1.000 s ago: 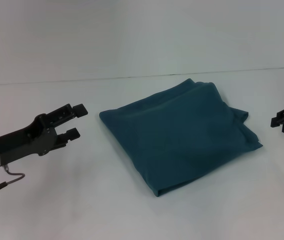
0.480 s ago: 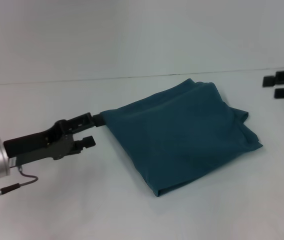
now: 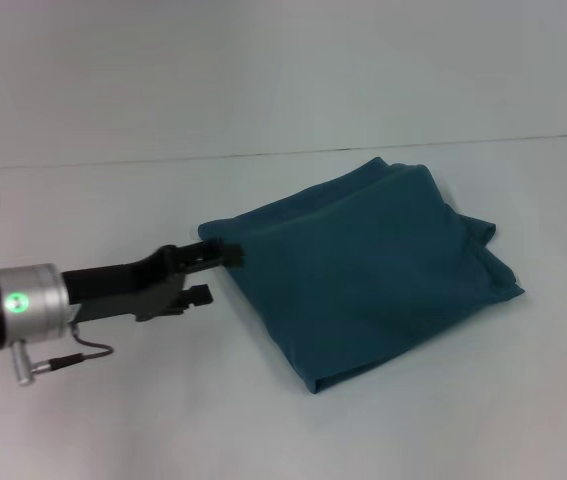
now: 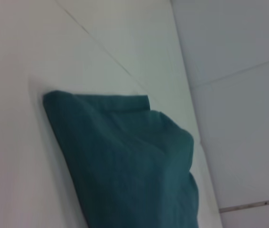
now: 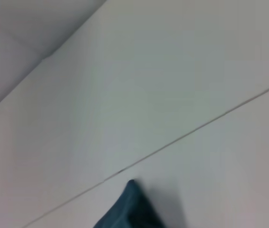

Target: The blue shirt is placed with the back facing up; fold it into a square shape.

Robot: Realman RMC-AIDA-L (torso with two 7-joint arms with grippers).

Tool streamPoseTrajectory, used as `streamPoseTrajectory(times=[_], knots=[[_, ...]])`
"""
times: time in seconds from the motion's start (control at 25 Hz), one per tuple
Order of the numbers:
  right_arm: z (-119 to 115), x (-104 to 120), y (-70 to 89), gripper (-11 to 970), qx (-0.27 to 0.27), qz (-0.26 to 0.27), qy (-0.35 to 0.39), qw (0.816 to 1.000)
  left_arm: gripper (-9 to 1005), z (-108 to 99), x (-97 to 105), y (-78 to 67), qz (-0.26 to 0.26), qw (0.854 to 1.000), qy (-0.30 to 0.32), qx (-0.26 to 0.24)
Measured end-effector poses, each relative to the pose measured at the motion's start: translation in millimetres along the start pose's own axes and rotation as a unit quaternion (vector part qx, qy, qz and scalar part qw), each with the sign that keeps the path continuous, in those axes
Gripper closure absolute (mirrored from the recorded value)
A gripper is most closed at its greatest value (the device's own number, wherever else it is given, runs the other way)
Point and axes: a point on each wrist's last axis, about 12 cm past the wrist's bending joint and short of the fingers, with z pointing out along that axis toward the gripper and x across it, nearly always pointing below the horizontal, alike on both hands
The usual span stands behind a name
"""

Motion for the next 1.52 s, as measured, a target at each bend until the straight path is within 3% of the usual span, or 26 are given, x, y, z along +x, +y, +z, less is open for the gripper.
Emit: streamPoseTrajectory(times=[0.4,0.96,1.52], knots=[[0,5,-13.9,32,0.019,0.013,0.002,1.000,78,41,2,-8.6,0.023,0.998,0.034,-0.049],[3,6,-12.0,32,0.015,0.012,0.003,1.000,80,60,9,-7.2,0.025,0.996,0.022,-0.082],[4,7,-12.7,32,0.011,0.017,0.002,1.000,82,88,14,-20.9,0.043,0.995,0.031,-0.087]])
